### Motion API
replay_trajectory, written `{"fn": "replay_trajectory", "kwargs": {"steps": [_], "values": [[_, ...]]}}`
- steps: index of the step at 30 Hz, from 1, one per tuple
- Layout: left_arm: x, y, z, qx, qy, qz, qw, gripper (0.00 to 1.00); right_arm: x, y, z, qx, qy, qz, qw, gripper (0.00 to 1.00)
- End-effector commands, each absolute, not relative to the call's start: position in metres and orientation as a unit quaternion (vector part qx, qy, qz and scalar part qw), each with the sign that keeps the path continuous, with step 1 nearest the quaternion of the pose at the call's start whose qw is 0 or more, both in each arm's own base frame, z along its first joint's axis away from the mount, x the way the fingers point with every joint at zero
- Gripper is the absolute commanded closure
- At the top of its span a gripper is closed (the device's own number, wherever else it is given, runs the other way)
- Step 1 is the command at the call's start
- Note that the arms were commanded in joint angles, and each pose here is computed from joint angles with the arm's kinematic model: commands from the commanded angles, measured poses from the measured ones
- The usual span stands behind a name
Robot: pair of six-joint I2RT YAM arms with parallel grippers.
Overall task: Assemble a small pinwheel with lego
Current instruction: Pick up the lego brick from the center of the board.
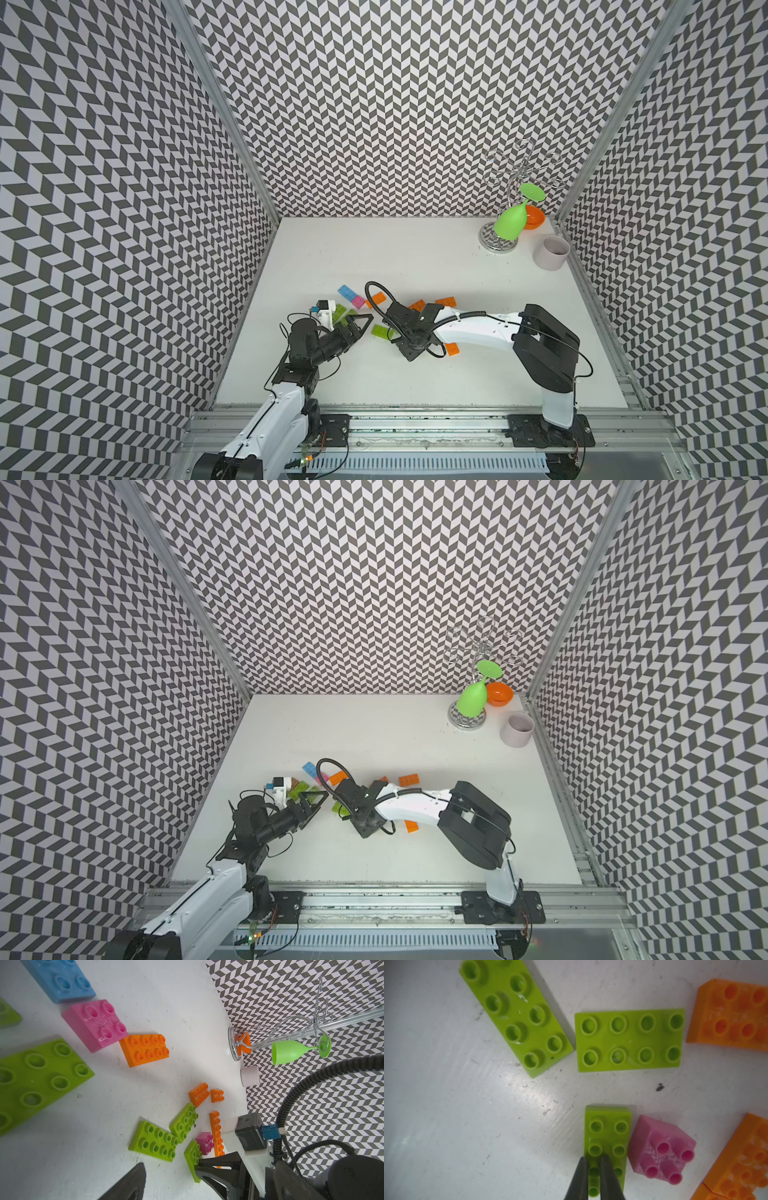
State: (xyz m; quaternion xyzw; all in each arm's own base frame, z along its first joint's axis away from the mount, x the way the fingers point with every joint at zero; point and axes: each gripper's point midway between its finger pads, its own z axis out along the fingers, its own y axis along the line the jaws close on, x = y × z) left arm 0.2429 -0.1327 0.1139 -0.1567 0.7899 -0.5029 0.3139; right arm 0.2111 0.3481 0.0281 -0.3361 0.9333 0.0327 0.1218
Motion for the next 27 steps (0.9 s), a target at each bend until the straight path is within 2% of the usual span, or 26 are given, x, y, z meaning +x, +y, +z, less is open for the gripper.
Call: {"fn": "replay_trajectory", "kwargs": {"steps": [1,5,14,20,27], "values": [[0.241,-0.131,0.112,-0.149,0.793,-0.498,0.318,0.05,0.194,0.337,0.006,-0.339,0.937,0.017,0.077,0.88],[0.241,-0.129,0.113,-0.151,0.795,-0.491,0.322,0.05,0.193,0.349,0.02,-0.34,0.936,0.041,0.086,0.88],[0.248,-0.122,0.13,-0.134,0.802,-0.461,0.354,0.05,0.195,0.376,0.091,-0.326,0.924,0.138,0.144,0.88],[0.262,-0.136,0.144,-0.104,0.818,-0.427,0.372,0.05,0.221,0.323,0.101,-0.271,0.943,0.102,0.166,0.88],[0.262,-0.218,0.146,-0.015,0.844,-0.41,0.346,0.04,0.249,0.253,0.085,-0.216,0.962,0.068,0.155,0.88]]}}
